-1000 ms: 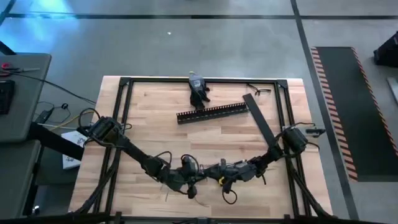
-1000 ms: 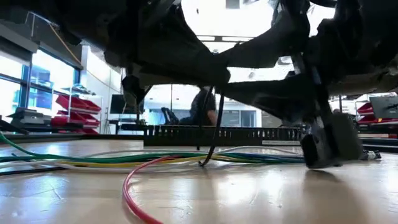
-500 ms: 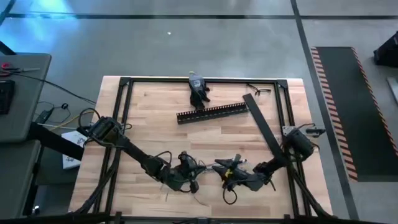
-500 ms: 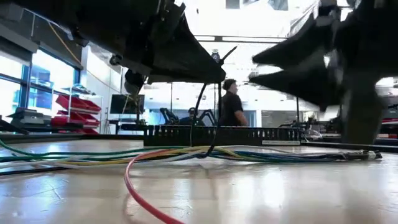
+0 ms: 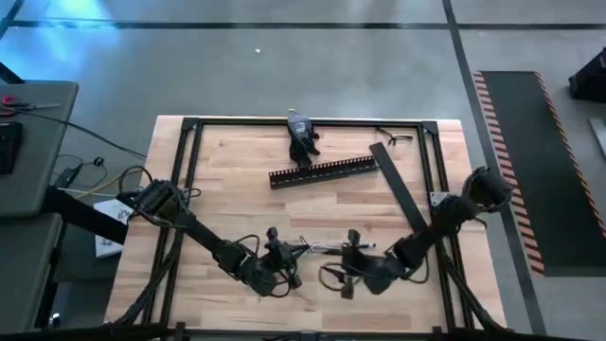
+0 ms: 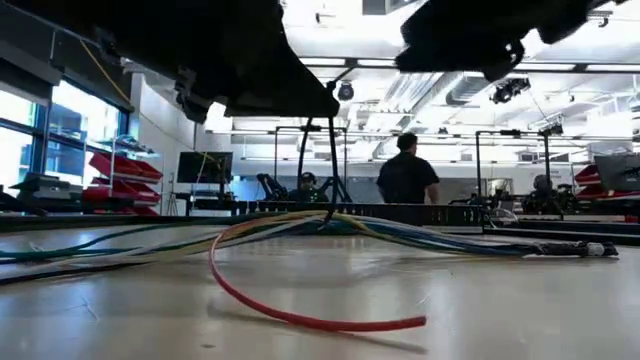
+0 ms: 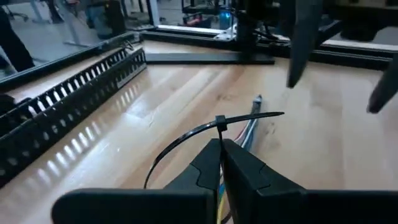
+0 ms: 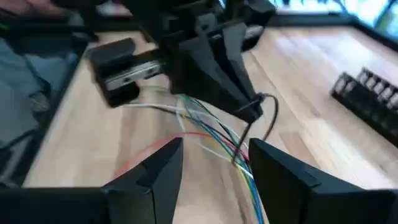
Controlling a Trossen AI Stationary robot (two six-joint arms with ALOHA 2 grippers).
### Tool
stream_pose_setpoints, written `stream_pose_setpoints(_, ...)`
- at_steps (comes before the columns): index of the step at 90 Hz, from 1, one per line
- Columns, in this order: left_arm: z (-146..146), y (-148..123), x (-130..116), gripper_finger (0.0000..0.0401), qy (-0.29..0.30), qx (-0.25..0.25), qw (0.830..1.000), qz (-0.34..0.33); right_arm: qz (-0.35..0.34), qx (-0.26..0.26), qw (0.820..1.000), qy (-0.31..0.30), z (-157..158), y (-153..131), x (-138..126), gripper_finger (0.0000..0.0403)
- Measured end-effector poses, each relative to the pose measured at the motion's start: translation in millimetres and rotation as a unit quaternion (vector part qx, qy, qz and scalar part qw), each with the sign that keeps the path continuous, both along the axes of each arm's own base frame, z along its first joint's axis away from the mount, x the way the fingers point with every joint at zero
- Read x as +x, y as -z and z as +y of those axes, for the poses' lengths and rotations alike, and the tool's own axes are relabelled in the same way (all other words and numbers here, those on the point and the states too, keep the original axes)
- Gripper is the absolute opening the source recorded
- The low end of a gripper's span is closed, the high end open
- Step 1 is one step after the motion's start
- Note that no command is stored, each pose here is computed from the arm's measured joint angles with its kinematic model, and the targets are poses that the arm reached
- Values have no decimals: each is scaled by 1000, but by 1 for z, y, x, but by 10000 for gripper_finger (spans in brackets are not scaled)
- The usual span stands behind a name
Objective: Ziptie cables
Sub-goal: Wrap the colored loose cables with the black zip tie
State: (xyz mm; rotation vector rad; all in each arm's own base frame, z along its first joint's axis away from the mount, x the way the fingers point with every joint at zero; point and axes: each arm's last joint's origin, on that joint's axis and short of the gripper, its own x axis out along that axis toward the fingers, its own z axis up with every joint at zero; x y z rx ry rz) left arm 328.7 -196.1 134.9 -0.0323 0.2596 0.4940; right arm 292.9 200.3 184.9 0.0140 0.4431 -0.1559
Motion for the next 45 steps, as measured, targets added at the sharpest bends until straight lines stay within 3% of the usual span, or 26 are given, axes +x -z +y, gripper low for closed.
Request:
stream_pose_setpoints(21,-1,14,1,0,-4,-7,1000,2,31,-28,998,49,0,1,27,169)
stream_pose_setpoints(45,-3,13,0,0,-6,-3,1000,0,61,-1,995,76,-14,13,40,169)
